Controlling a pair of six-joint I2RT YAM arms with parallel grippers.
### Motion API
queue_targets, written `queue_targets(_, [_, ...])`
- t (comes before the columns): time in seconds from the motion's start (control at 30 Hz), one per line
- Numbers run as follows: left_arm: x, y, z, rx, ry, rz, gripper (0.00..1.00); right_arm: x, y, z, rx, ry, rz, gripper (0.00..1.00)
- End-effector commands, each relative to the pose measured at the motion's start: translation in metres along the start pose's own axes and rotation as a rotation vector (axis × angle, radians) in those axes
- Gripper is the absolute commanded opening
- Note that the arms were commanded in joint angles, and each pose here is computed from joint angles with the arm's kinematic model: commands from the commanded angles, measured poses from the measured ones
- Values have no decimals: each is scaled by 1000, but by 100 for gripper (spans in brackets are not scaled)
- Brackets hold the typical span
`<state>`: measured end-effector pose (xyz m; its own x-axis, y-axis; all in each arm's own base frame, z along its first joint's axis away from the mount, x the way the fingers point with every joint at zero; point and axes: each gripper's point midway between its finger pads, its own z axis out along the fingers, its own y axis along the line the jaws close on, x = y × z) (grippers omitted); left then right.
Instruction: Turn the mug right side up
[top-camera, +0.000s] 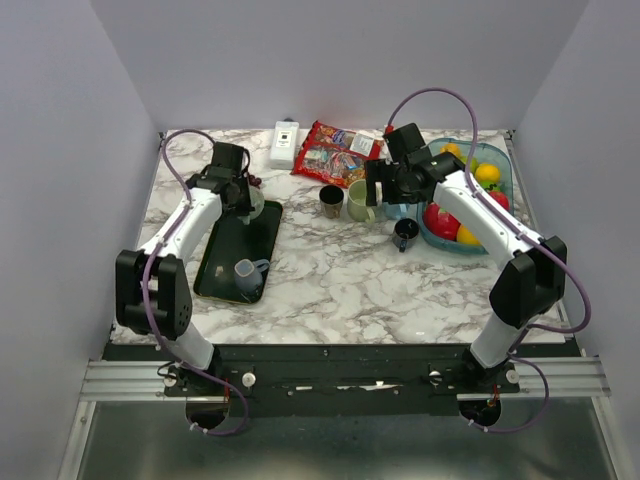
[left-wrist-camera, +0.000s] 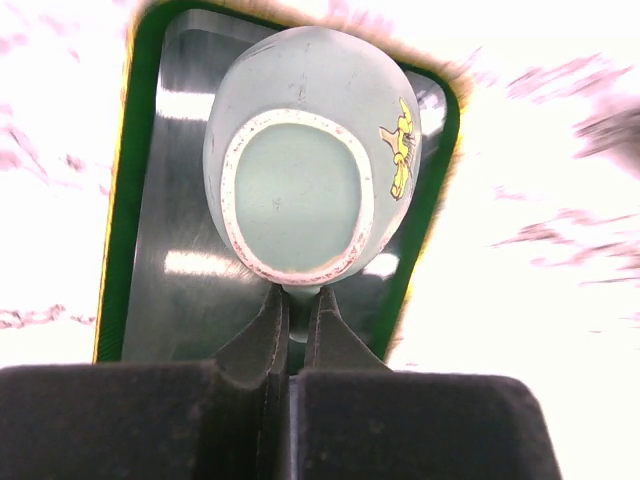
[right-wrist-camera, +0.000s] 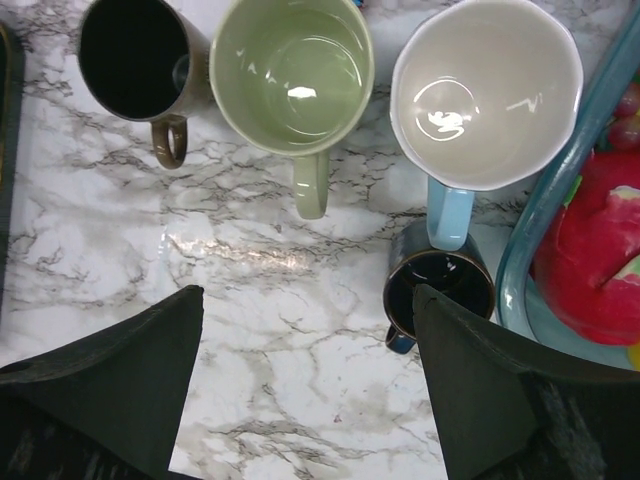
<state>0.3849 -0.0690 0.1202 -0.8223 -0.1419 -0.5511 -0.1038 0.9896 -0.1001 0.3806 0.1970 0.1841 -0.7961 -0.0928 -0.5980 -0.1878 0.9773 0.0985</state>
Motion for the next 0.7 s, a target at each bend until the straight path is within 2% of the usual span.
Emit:
queue_targets(0.0, [-55, -36, -59, 176, -183, -60, 0, -21, 24, -23, -126, -90, 21, 91])
queue_targets(0.17, [-92, -79, -112, 425, -308, -76, 0, -47, 57, -50, -321, -199, 7, 92])
queue_targets(0.37, [-126, -138, -199, 850, -459, -106, 0, -83, 121, -120, -738, -400, -85, 93])
queue_targets(0.43, [-124, -150, -221, 964, -475, -106, 0, -84, 138, -140, -875, -415, -111, 93])
queue_targets(0.47, [-134, -156, -241, 1034, -527, -126, 0, -91, 145, -151, -923, -459, -127, 93])
queue_targets(0.5, [-136, -157, -255, 1073, -560, -123, 0, -90, 152, -159, -986, -447, -126, 93])
queue_targets(0.67, [-144, -170, -307, 1268, -662, -133, 0, -115, 168, -183, -1108, -528, -88, 91])
